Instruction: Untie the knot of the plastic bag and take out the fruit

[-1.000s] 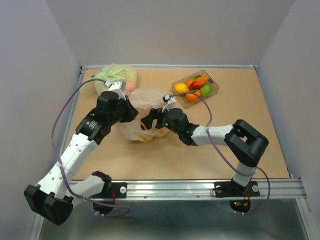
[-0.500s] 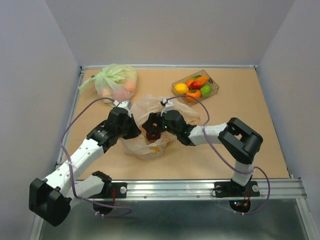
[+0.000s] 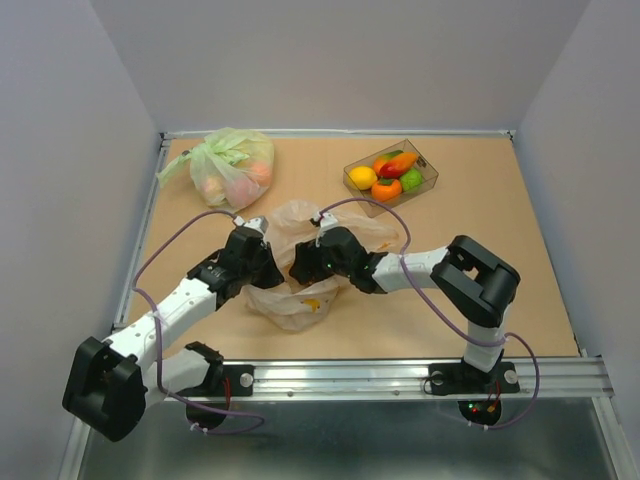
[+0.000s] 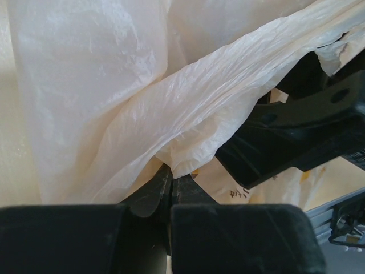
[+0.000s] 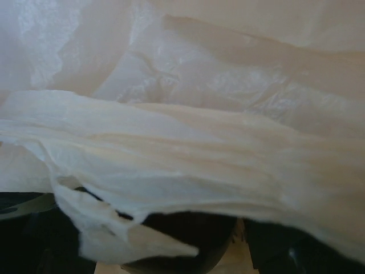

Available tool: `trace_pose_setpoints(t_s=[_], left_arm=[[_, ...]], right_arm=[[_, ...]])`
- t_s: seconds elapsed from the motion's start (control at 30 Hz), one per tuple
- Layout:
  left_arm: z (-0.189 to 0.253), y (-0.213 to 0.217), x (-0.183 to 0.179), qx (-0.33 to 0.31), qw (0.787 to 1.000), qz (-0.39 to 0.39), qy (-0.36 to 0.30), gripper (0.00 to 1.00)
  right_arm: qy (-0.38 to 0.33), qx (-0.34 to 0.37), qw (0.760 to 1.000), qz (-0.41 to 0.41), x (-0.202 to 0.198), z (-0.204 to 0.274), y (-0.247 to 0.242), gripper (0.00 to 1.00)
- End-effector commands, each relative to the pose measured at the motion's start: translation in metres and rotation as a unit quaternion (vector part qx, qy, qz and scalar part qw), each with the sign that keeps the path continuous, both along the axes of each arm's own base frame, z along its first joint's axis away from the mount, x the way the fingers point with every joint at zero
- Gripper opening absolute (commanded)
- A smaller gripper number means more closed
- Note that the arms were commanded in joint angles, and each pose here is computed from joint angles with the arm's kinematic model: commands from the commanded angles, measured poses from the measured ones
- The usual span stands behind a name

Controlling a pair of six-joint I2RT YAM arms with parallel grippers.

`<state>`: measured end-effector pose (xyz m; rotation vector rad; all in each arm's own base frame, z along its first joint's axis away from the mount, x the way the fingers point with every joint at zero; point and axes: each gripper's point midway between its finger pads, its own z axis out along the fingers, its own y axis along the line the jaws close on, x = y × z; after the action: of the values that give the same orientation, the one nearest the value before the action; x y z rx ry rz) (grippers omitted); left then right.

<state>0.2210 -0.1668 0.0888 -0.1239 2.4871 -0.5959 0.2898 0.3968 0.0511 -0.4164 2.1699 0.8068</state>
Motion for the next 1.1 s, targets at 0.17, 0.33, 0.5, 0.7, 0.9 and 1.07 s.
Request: trace_pose_setpoints(t_s=[0.17, 0.33, 0.5, 0.7, 0.9, 1.07], left_arm=[[0.003, -0.004, 0.025, 0.002, 0.999, 0.009, -0.039, 0.0], [0.008, 0.018, 0.06, 0.024, 0.997, 0.043, -0.057, 0.0], [0.02, 0.042, 0.095, 0.056, 0.994, 0.052, -0.08, 0.0], [0.022, 0.067, 0.109, 0.089, 0.99, 0.063, -0.087, 0.0], [0.005, 0.091, 0.097, 0.105, 0.988, 0.077, -0.077, 0.0], [0.016, 0.088, 0.089, 0.086, 0.988, 0.068, -0.107, 0.0]], right_arm=[[-0.053, 0.022, 0.998, 0.027, 0.004, 0.066, 0.013, 0.31], [-0.077, 0.035, 0.995, 0.061, -0.008, 0.108, 0.01, 0.11], [-0.092, 0.055, 0.989, 0.103, -0.028, 0.15, 0.005, 0.05], [-0.154, 0.066, 0.982, 0.092, -0.017, 0.223, -0.007, 0.01], [-0.235, 0.028, 0.971, -0.038, 0.062, 0.289, -0.071, 0.01], [-0.23, -0.009, 0.963, -0.142, 0.138, 0.281, -0.135, 0.01]])
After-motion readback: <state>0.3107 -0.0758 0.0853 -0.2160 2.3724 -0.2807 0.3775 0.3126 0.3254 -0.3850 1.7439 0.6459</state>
